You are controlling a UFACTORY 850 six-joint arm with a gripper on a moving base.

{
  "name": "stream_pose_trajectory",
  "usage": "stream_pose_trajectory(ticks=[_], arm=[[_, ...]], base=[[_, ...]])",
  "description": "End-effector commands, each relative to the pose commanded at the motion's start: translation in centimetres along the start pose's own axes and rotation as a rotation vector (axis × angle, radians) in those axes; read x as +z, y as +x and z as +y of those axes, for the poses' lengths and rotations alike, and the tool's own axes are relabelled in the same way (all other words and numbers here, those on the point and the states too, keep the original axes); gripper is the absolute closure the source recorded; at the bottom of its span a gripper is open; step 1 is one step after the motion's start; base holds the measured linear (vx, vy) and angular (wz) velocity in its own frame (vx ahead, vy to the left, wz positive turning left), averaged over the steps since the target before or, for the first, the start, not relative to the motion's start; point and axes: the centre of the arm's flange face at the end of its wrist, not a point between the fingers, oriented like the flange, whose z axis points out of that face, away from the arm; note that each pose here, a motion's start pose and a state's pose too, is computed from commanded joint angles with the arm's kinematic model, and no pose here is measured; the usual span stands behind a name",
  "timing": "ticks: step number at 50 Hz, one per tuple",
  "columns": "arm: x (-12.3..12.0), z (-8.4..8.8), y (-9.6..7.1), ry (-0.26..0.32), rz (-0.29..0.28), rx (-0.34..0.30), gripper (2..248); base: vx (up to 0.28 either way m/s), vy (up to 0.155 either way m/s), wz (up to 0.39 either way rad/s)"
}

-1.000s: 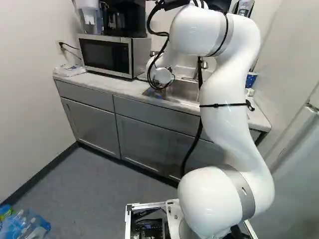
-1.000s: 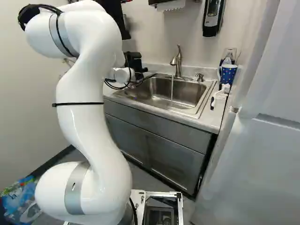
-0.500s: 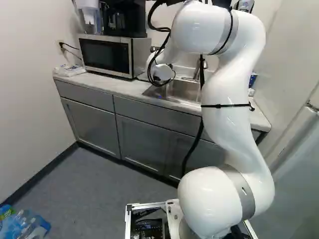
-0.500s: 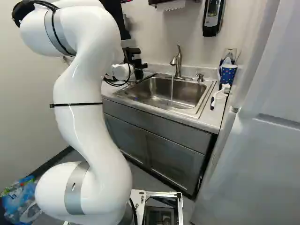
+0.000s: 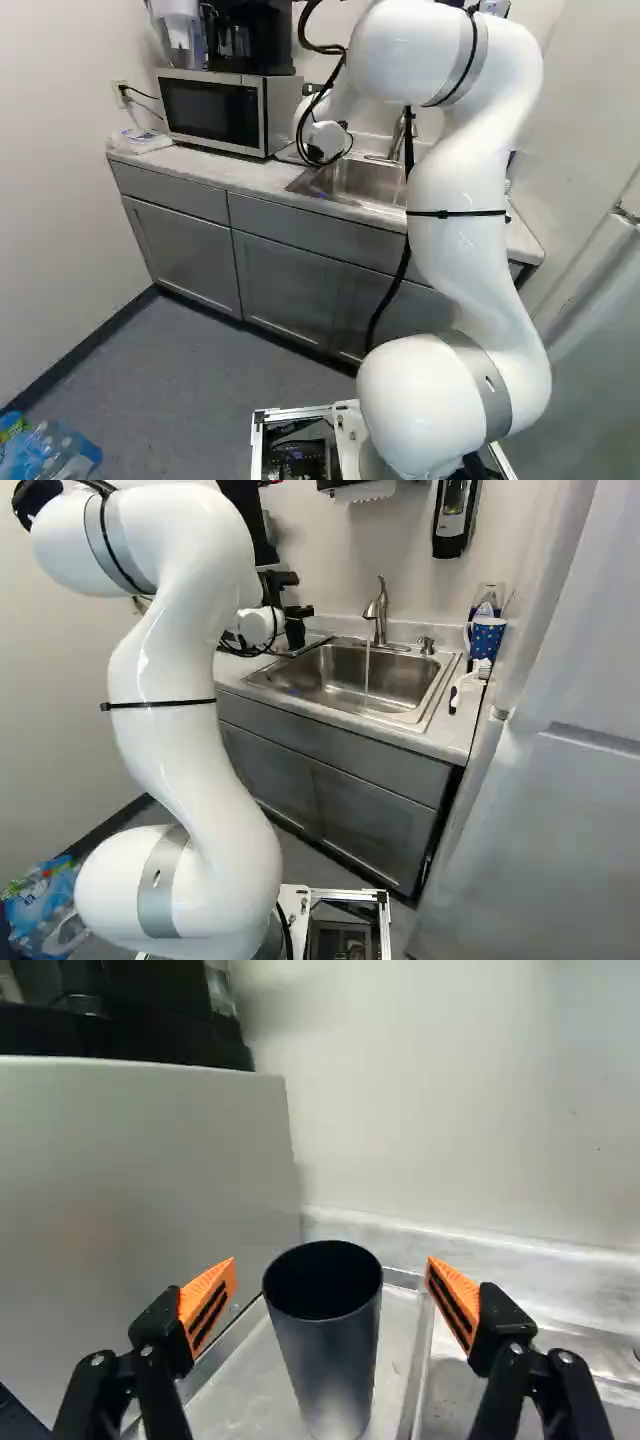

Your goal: Rinse the cup and place it in the tray

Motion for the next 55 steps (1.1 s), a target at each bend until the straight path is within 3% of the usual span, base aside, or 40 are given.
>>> stream_pose_trajectory(ticks=[36, 55], arm=[[-0.1, -0.1, 4.1, 0.002, 0.068, 0.011, 3], [0.0, 1.5, 6.3, -0.021, 0.106, 0.016, 3]], base=[[0.0, 0.0, 0.0], [0.0, 0.0, 0.0]])
